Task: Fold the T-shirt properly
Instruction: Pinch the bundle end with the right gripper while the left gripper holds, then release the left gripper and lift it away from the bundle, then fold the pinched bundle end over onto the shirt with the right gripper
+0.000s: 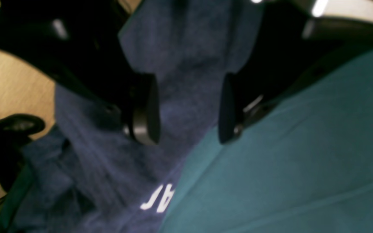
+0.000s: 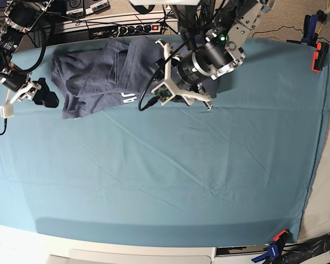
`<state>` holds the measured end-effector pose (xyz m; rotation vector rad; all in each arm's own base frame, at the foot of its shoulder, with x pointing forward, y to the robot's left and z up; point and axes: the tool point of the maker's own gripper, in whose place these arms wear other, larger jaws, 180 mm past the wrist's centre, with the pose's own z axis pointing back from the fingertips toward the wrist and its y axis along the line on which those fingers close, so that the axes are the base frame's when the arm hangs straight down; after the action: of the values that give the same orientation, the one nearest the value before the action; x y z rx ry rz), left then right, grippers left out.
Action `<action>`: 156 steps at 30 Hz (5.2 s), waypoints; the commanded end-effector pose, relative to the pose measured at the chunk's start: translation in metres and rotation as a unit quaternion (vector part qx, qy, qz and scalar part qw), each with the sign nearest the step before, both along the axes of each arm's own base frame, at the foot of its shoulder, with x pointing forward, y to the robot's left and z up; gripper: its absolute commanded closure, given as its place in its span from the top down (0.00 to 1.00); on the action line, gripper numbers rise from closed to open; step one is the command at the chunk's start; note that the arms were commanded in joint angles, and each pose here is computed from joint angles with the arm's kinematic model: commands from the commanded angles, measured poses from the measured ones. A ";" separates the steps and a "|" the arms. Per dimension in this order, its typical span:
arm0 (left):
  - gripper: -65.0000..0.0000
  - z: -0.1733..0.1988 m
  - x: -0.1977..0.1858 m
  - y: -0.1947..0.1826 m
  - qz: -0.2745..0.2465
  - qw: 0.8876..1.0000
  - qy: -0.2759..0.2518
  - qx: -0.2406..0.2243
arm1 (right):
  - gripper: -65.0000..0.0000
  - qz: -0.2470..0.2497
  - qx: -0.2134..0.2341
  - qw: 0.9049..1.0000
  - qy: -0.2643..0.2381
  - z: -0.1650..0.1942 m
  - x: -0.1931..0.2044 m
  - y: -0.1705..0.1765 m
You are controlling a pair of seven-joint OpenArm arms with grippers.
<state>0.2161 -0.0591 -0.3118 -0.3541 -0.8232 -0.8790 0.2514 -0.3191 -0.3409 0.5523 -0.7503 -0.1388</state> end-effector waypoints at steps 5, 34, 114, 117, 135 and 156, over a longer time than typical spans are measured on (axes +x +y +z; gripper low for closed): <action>0.49 0.011 0.003 -0.002 -0.003 1.000 -0.019 -0.013 | 0.62 0.013 -0.009 1.000 -0.020 0.012 0.008 0.000; 0.49 0.010 0.003 0.000 -0.004 1.000 -0.018 -0.009 | 0.62 0.027 -0.062 0.996 0.050 -0.029 -0.004 0.009; 0.49 0.028 0.049 0.268 0.332 0.943 -0.026 0.000 | 0.00 0.147 0.021 0.977 -0.150 0.082 -0.020 0.118; 0.49 0.027 0.043 0.277 0.338 0.941 -0.023 0.007 | 0.00 0.151 0.028 0.976 -0.152 0.082 -0.030 0.131; 0.49 0.034 0.033 0.286 0.348 0.937 -0.005 -0.036 | 0.00 0.201 0.102 0.961 -0.160 0.080 -0.040 0.203; 0.49 0.018 0.011 0.280 0.343 0.938 0.033 -0.041 | 0.00 0.349 0.115 0.922 -0.124 0.058 -0.052 0.322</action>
<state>0.2231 0.2214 -0.3049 -0.1458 -0.8031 -0.1649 0.1957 -0.0011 -0.2989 1.0039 -0.6894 0.5222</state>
